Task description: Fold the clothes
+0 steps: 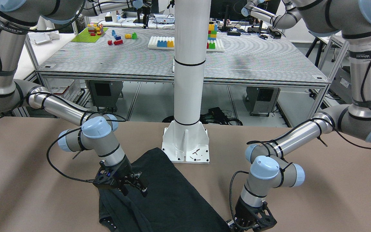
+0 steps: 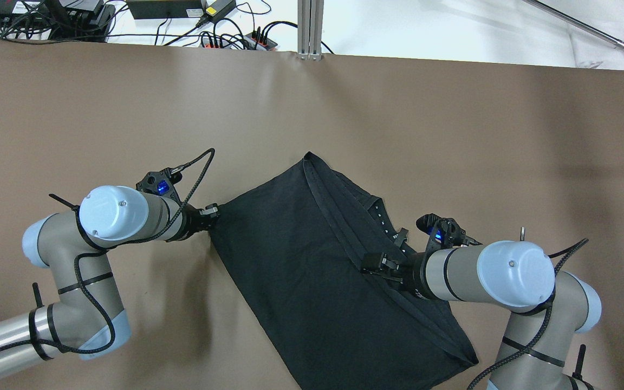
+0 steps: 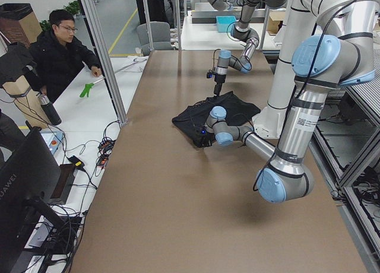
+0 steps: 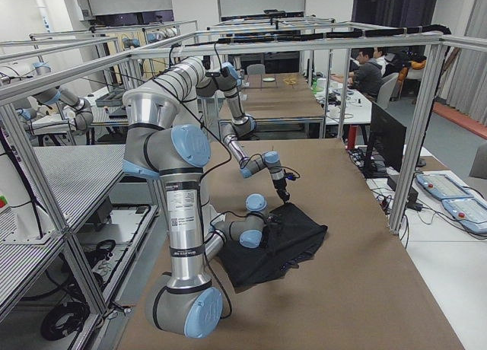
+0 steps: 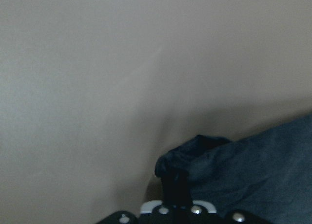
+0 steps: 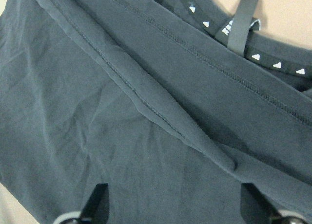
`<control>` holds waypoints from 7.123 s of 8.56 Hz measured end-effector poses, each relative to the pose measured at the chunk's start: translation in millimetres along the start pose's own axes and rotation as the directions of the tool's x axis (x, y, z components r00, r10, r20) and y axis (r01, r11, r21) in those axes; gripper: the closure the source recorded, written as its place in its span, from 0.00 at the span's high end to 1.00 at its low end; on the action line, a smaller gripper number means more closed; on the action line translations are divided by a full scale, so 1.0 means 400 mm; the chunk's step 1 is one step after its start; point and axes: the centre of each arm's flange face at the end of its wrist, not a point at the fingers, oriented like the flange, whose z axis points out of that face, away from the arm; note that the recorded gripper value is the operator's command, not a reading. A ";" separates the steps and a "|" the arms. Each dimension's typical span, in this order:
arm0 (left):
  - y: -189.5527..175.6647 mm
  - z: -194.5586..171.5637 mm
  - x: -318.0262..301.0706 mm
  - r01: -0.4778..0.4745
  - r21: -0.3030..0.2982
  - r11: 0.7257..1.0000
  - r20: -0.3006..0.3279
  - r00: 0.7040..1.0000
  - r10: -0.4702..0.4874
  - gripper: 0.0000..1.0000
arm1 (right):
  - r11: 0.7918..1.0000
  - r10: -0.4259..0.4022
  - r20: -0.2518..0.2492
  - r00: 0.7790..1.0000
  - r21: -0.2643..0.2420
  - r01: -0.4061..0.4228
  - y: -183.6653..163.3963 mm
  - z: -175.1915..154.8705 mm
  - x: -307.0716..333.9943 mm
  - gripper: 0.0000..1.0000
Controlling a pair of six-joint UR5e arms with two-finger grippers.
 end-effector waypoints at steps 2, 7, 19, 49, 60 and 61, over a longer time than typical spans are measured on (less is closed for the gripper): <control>-0.133 -0.044 -0.001 -0.031 0.022 0.999 0.001 1.000 0.031 0.00 | 1.000 0.006 -0.011 1.000 0.006 -0.006 -0.010 -0.002 0.003 0.95; -0.580 0.083 0.360 -0.037 0.094 0.995 0.099 0.995 0.028 0.12 | 0.999 0.022 -0.035 0.999 0.026 -0.021 -0.037 -0.011 -0.005 0.95; -0.651 0.033 0.300 -0.063 0.221 0.973 0.048 0.997 0.054 0.94 | 0.891 -0.449 -0.245 0.859 -0.042 0.453 0.056 0.277 -0.417 0.39; -0.646 0.060 0.256 -0.055 0.273 0.960 0.071 0.997 0.037 0.94 | 0.828 -0.560 -0.320 0.764 -0.250 0.502 0.346 0.109 -0.106 0.80; -0.624 0.080 0.247 -0.048 0.270 0.962 0.077 0.997 0.028 0.94 | 0.903 0.398 -0.188 0.898 0.250 -0.348 0.421 0.146 -0.112 0.84; -0.617 0.083 0.253 -0.050 0.267 0.962 0.080 0.996 0.030 0.94 | 0.887 0.427 -0.180 0.886 0.273 -0.372 0.425 0.161 -0.104 0.84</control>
